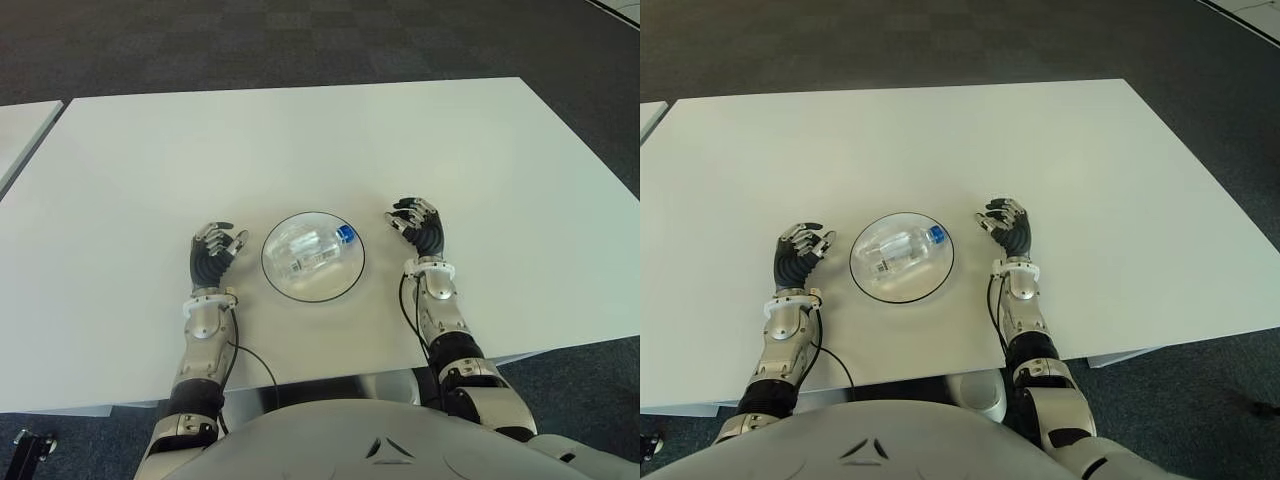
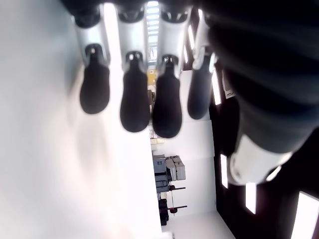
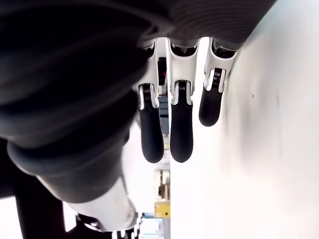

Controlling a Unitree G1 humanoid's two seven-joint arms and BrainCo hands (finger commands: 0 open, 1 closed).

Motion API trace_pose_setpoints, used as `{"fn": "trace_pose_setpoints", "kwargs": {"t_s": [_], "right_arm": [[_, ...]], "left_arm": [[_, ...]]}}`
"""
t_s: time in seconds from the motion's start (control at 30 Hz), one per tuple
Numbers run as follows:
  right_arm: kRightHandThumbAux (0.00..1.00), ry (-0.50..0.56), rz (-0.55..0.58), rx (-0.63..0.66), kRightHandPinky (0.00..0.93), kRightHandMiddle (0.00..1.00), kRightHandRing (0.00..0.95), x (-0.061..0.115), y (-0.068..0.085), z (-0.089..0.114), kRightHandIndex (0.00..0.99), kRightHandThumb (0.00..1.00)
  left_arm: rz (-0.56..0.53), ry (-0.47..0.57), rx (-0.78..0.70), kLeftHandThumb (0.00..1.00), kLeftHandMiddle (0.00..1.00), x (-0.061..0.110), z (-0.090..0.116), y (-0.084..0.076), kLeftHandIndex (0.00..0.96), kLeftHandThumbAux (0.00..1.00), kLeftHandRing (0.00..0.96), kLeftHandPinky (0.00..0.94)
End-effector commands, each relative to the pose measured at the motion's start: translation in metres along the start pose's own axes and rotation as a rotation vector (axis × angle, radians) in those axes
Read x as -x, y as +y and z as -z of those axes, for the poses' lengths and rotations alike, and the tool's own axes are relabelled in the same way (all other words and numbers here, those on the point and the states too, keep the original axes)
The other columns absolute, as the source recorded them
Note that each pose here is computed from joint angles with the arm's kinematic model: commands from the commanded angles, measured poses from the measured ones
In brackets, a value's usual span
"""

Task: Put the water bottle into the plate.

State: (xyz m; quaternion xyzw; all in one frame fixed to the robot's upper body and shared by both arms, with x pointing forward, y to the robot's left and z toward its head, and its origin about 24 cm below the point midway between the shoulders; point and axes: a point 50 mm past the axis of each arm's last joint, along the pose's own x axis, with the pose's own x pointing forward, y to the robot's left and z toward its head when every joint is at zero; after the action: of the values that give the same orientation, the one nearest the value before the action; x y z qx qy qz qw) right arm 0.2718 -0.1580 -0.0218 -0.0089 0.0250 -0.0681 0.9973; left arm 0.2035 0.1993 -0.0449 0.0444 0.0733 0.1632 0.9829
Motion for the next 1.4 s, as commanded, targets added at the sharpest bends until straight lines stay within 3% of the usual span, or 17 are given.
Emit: {"fn": "trace_pose_setpoints", "kwargs": {"t_s": [0.03, 0.53, 1.4], "right_arm": [[0.744, 0.072, -0.007, -0.011, 0.603, 0.577, 0.58, 0.018, 0.007, 0.019, 0.422, 0.68], [0.727, 0.088, 0.013, -0.032, 0.704, 0.694, 0.688, 0.031, 0.006, 0.029, 0.435, 0.702], [0.724, 0.044, 0.155, -0.138, 0.78, 0.765, 0.761, 0.039, 0.01, 0.033, 0.437, 0.706]], "left_arm": [[0.02, 0.207, -0.033, 0.702, 0.676, 0.024, 0.038, 0.003, 0.434, 0.719, 0.678, 0.64], [0.016, 0.211, -0.025, 0.702, 0.674, 0.022, 0.038, 0.004, 0.434, 0.719, 0.676, 0.645], [0.026, 0.184, -0.041, 0.706, 0.69, 0.021, 0.033, 0.004, 0.435, 0.718, 0.689, 0.676]]}}
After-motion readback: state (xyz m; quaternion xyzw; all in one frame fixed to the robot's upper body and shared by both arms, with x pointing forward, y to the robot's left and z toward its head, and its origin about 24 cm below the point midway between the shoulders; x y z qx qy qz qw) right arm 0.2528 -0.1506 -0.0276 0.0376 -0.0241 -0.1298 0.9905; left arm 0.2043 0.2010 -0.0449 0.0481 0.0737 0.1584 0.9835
